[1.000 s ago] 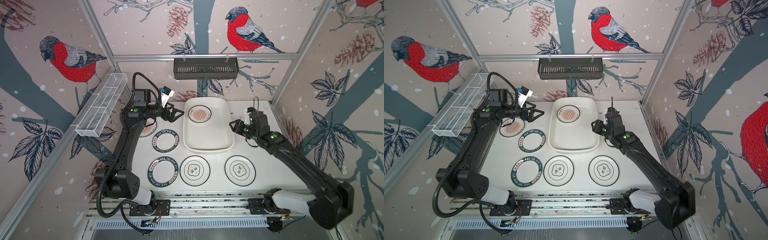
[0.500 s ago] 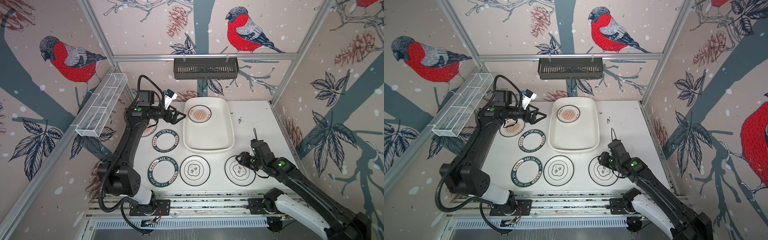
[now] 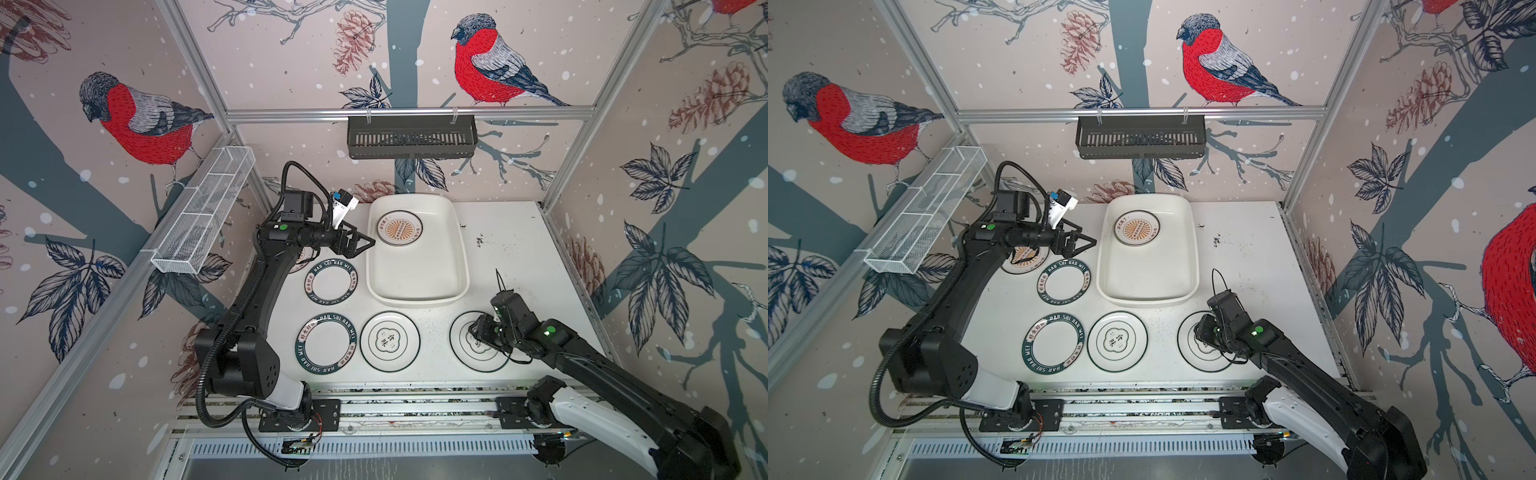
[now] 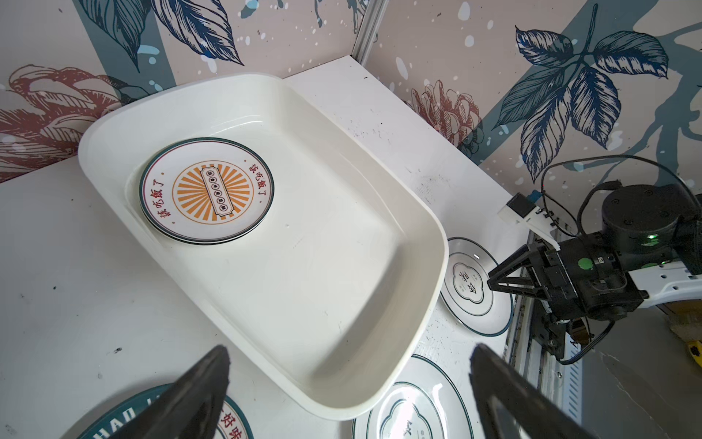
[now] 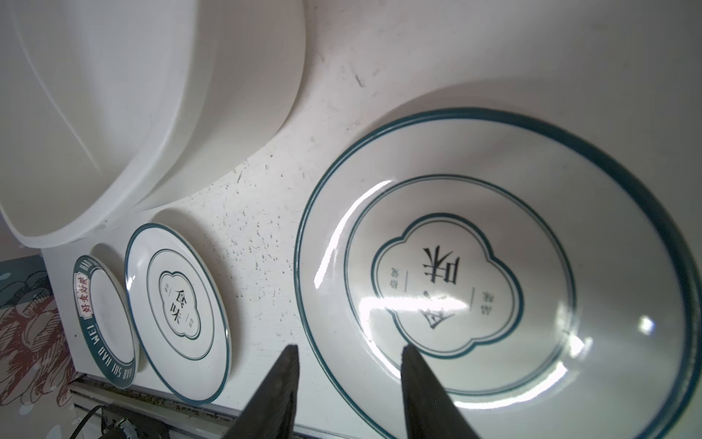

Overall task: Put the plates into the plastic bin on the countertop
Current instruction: 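Raise the right gripper out of the bin and move toward the nearer plates, then lower the right gripper over the white plate with black lettering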

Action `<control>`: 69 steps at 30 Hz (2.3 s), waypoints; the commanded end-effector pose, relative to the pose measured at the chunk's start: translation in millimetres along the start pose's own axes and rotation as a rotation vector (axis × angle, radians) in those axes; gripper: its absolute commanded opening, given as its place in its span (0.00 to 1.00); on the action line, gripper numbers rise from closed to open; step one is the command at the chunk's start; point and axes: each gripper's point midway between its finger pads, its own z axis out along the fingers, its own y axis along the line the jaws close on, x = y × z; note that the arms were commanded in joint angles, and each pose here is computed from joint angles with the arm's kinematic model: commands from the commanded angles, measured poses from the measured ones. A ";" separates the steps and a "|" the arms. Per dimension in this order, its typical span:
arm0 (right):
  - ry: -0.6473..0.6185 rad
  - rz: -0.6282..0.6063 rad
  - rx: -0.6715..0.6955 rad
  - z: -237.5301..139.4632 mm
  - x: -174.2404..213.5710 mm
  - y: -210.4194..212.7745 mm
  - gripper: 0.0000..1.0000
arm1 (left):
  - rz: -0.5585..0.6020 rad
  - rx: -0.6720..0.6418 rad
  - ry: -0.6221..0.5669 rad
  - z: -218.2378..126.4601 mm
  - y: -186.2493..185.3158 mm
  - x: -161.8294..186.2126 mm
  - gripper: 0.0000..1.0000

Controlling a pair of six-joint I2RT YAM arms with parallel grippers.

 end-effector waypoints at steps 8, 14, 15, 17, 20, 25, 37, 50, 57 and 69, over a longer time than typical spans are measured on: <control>0.105 -0.289 -0.012 1.7 47.9 53.5 0.49 | 0.029 0.033 -0.022 -0.1 -7.1 -2.0 0.98; 0.107 -0.393 0.208 14.4 57.8 39.4 0.50 | 0.030 0.025 -0.022 -1.8 -8.6 0.3 0.98; 0.097 -0.408 0.244 14.3 57.6 37.5 0.51 | 0.032 0.025 -0.022 -2.4 -9.6 0.1 0.98; 0.092 -0.438 0.290 15.6 59.9 34.3 0.52 | 0.035 0.023 -0.020 -2.8 -10.3 1.0 0.98; 0.132 -0.468 0.351 28.3 71.3 24.0 0.53 | 0.032 0.022 -0.019 -3.2 -10.9 1.8 0.98; 0.127 -0.489 0.455 34.1 75.2 7.3 0.54 | 0.024 0.027 -0.017 -2.3 -10.9 3.3 0.98; 0.100 -0.437 0.518 37.6 67.2 -17.7 0.56 | 0.021 0.026 -0.015 -1.0 -9.8 3.3 0.98; 0.031 -0.332 0.530 40.0 33.6 -35.9 0.56 | 0.022 0.027 -0.022 -1.0 -11.4 0.0 0.98; -0.027 -0.248 0.487 41.4 0.1 -41.3 0.55 | 0.020 0.026 -0.024 -0.4 -11.0 -1.3 0.98; -0.132 -0.177 0.416 28.9 -57.0 -31.1 0.58 | 0.012 0.033 -0.038 0.4 -11.3 -5.5 0.98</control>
